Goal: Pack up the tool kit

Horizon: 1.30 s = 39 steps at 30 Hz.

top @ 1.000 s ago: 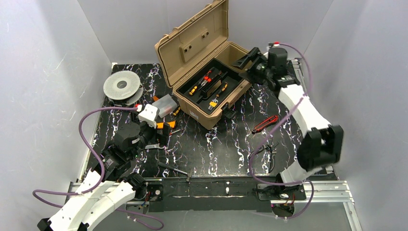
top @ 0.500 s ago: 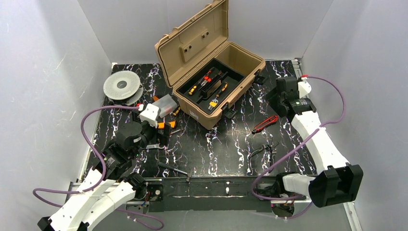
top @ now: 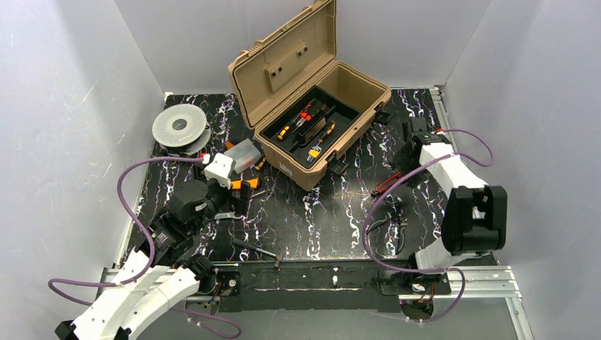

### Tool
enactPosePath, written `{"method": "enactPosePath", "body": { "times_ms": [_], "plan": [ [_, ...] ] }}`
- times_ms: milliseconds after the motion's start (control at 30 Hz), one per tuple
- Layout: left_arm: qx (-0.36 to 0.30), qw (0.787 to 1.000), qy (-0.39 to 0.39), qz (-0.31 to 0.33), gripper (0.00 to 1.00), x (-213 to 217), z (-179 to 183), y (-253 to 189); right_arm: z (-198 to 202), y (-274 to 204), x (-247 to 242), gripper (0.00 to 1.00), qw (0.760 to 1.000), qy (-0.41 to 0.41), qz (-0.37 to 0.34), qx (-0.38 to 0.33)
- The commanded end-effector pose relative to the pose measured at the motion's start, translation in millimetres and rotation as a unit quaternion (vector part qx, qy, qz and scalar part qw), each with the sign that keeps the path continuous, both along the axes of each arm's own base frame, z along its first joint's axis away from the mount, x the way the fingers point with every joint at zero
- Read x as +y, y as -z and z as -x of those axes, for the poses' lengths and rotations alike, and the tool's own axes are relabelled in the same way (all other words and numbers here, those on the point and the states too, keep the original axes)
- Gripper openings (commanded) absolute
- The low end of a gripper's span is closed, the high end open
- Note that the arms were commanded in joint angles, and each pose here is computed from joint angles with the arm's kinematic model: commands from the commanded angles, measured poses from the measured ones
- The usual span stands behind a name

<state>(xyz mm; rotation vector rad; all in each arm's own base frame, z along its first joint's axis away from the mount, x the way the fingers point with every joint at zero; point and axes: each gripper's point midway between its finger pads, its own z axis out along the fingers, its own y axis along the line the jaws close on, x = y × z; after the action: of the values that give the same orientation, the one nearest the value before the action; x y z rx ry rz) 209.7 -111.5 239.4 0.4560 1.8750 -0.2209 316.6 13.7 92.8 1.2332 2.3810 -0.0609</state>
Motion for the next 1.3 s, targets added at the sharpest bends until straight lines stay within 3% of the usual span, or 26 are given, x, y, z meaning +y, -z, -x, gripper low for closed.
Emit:
{"method": "enactPosePath", "body": {
  "times_ms": [0, 400, 600, 767, 867, 900, 1100, 1267],
  "plan": [
    [-0.006, 1.000, -0.007, 0.002, 0.98, 4.2, 1.8, -3.7, -10.5, 9.1, 1.0, 0.77, 1.000, 0.017, -0.003, 0.023],
    [-0.003, 1.000, -0.003, 0.002, 0.98, 3.0, 2.7, -3.0, -23.6, 51.7, 6.6, 0.75, 0.997, 0.026, -0.012, 0.067],
    [-0.003, 1.000, -0.003, 0.002, 0.98, 2.9, 2.4, -3.4, -20.2, 65.4, 7.2, 0.69, 0.996, 0.030, -0.013, 0.082],
    [-0.002, 1.000, -0.002, 0.002, 0.98, 2.3, 2.4, -2.8, -18.5, 66.8, 9.0, 0.49, 0.996, 0.028, -0.019, 0.080],
    [-0.001, 1.000, -0.001, 0.002, 0.98, 1.9, 2.6, -2.6, -17.6, 55.9, 7.2, 0.24, 0.998, 0.030, -0.017, 0.053],
    [-0.001, 1.000, -0.001, 0.001, 0.98, 2.0, 2.5, -2.2, -17.6, 49.5, 6.0, 0.21, 0.999, 0.031, -0.016, 0.040],
    [-0.001, 1.000, 0.000, 0.002, 0.98, 1.6, 2.6, -2.9, -28.7, -4.5, 10.9, 0.18, 0.998, -0.033, -0.019, -0.047],
    [-0.001, 1.000, 0.000, 0.002, 0.98, 1.7, 2.5, -3.1, -41.3, -65.7, 27.2, 0.18, 0.977, -0.141, -0.024, -0.160]
  ]
}}
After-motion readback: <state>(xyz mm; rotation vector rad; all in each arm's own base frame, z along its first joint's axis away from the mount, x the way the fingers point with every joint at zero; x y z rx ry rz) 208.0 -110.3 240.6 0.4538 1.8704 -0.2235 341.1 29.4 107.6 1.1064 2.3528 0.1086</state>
